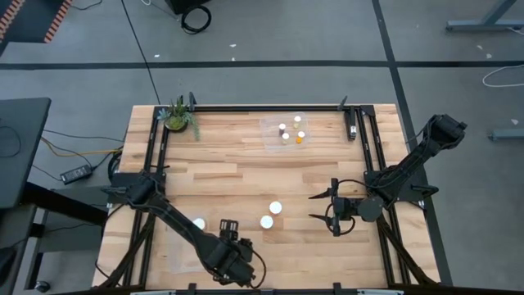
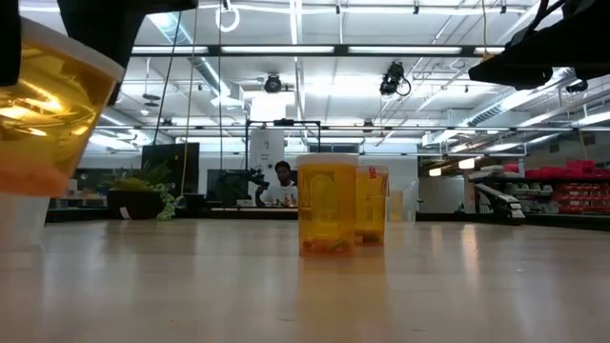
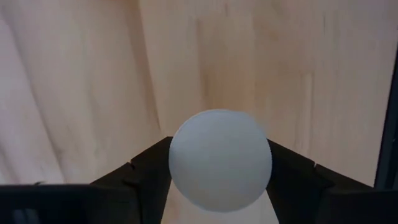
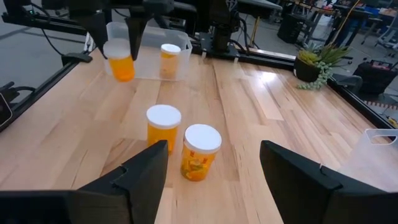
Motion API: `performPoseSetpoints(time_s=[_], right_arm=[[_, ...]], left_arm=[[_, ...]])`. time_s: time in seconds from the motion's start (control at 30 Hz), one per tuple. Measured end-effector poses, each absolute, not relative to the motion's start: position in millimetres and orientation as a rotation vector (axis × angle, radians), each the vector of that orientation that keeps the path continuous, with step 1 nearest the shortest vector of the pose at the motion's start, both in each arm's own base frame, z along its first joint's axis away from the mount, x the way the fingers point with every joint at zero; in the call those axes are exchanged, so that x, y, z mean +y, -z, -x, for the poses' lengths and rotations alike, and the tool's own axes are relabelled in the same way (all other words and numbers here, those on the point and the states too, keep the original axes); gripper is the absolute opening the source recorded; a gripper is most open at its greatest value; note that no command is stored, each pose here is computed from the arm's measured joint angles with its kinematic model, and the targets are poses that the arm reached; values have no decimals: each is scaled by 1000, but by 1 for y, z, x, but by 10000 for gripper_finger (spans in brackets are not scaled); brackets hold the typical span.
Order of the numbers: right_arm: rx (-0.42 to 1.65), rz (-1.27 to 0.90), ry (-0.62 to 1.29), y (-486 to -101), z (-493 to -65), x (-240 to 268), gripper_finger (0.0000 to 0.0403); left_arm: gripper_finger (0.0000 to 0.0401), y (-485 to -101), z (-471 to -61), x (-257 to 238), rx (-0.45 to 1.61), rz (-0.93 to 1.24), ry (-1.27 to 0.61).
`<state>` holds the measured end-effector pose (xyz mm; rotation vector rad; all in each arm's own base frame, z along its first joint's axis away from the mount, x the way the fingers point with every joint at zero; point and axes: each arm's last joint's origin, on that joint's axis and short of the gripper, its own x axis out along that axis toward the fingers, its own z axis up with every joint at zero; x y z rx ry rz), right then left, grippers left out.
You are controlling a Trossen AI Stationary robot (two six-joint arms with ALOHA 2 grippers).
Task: Pick and place medicine bottles into bin by pill shape (circle, oval)
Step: Put the big orange pill bottle into the bottom transparent bin
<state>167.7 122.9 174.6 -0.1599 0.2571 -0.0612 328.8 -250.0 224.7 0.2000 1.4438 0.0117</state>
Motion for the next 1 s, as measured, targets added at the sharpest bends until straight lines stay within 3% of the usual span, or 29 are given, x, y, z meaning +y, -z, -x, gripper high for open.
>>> performPoseSetpoints(time_s=[0.27, 0.5, 0.77, 1.0], right_arm=[[257, 160, 61, -175, -168, 123, 262], [258, 161, 61, -175, -168, 123, 262], [258, 161, 61, -175, -168, 123, 262], [258, 161, 61, -175, -168, 123, 262]], left_arm=[[212, -247, -310, -245, 1449, -198, -92], [236, -271, -288, -243, 1403, -205, -202], [213, -277, -259, -258, 1386, -195, -292], [237, -278, -239, -277, 1274, -183, -353]])
